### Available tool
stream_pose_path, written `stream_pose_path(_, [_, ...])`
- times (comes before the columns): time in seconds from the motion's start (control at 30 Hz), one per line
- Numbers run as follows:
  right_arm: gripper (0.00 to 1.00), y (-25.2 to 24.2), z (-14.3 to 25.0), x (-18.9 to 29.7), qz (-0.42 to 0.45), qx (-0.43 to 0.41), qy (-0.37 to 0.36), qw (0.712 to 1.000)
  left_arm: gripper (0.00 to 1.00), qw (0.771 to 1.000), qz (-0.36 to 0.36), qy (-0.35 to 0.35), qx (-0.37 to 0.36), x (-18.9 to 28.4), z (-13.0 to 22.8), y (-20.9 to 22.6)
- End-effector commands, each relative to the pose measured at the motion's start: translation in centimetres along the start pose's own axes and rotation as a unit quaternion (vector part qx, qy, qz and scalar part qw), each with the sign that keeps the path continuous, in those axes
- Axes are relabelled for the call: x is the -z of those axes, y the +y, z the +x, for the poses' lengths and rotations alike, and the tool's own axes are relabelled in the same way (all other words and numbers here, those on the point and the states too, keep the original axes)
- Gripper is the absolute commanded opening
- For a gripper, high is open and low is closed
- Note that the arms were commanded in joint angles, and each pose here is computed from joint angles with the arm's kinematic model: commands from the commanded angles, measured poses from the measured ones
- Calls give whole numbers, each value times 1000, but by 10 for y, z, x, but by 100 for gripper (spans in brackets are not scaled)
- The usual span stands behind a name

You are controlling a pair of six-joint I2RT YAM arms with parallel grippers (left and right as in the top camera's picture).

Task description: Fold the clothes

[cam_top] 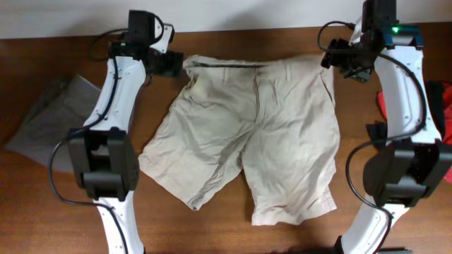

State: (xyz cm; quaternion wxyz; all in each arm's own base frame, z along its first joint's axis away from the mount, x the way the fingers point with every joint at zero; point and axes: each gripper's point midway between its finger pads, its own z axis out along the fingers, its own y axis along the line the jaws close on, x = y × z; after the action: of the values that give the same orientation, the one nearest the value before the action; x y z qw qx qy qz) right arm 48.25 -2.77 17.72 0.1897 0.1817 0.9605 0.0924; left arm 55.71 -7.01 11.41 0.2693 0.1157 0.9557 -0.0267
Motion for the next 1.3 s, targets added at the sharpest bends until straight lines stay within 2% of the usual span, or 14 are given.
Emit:
stream_pose_path(0.0, [75, -13, -3, 10, 19, 3, -9, 1000, 87, 995, -99, -16, -19, 26, -14, 36])
stream_pose_path(0.23, [72, -10, 29, 39, 26, 25, 32, 999, 87, 998, -47, -28, -21, 87, -17, 14])
stream_pose_path(0.37, [71, 4, 43, 65, 20, 56, 31, 998, 75, 999, -41, -24, -24, 119, -11, 7])
stream_pose_path(0.57, [71, 34, 63, 143, 1, 104, -41, 994, 74, 997, -29, -57, -32, 202, -5, -11])
stream_pose_path(0.73, [74, 44, 100, 215, 5, 120, -106, 987, 74, 997, -28, -74, -9, 272, 19, -19])
stream_pose_path(0.83, [76, 39, 124, 239, 7, 104, -114, 988, 74, 997, -24, -63, 34, 288, 35, -21])
stream_pose_path(0.97, [79, 26, 148, 245, 22, 73, -87, 993, 73, 998, -21, -16, 54, 276, 58, -23])
stream_pose_path(1.07, [61, 17, 160, 216, 46, 61, -37, 996, 70, 998, 1, 21, 55, 233, 76, -30])
stream_pose_path(1.1, [48, 15, 164, 205, 52, 57, -21, 997, 66, 998, 10, 29, 56, 218, 81, -32])
stream_pose_path(1.17, [23, 10, 172, 178, 66, 57, 16, 996, 55, 997, 27, 46, 57, 187, 96, -38])
stream_pose_path(1.2, [13, 7, 178, 162, 74, 51, 36, 995, 48, 996, 39, 55, 59, 173, 105, -42])
stream_pose_path(1.27, [4, 0, 193, 125, 85, 45, 77, 992, 37, 993, 67, 70, 62, 146, 124, -52])
